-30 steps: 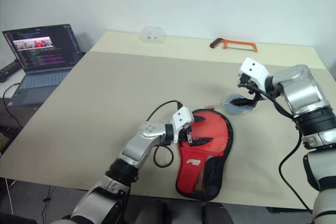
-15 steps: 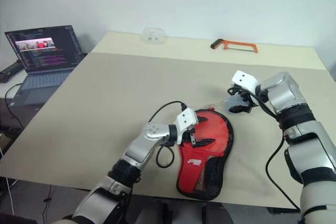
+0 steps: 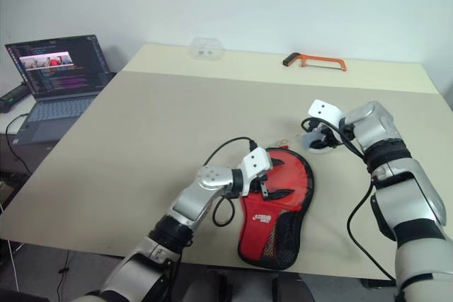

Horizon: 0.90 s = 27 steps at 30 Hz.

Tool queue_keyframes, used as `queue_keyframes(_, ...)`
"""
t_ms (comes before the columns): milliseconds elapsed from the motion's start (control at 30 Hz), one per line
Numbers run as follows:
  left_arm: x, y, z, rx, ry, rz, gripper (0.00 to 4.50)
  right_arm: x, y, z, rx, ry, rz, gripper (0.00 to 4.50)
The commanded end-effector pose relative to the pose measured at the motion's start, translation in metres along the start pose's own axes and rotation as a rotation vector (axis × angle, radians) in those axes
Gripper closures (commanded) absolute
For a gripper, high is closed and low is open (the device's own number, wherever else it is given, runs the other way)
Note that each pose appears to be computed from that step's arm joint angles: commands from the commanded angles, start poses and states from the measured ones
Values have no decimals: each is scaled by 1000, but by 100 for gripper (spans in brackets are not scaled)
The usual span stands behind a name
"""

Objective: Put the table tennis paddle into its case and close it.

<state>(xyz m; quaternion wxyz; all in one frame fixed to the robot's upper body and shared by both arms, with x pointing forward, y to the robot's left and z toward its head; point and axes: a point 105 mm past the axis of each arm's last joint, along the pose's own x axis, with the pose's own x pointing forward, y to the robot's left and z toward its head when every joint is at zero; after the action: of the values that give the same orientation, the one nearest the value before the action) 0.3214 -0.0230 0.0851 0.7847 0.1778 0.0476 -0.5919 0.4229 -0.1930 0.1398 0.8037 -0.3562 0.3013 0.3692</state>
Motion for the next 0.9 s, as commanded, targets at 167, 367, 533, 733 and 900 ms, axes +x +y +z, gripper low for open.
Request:
queue_keyframes(167,5,-11,-20,-9,85,-39,0,-18,-19,1,-13,-17,-92,366)
queue_keyframes(367,5,-6,-19,-7,87,-36,0,-29,-35,-23,-6,53,-175,396)
queue_keyframes(533,6,-6,-20,3,94,-42,0,-41,-43,-42,-19,108,-220,398)
queue_keyframes(733,7,-11,-22,4,98,-57,0,-60,-40,-62,-47,150,-169,399)
queue_keyframes(900,6,-9,-27,12,121,-58,0,-82,-17,-72,-151,157,-14,403)
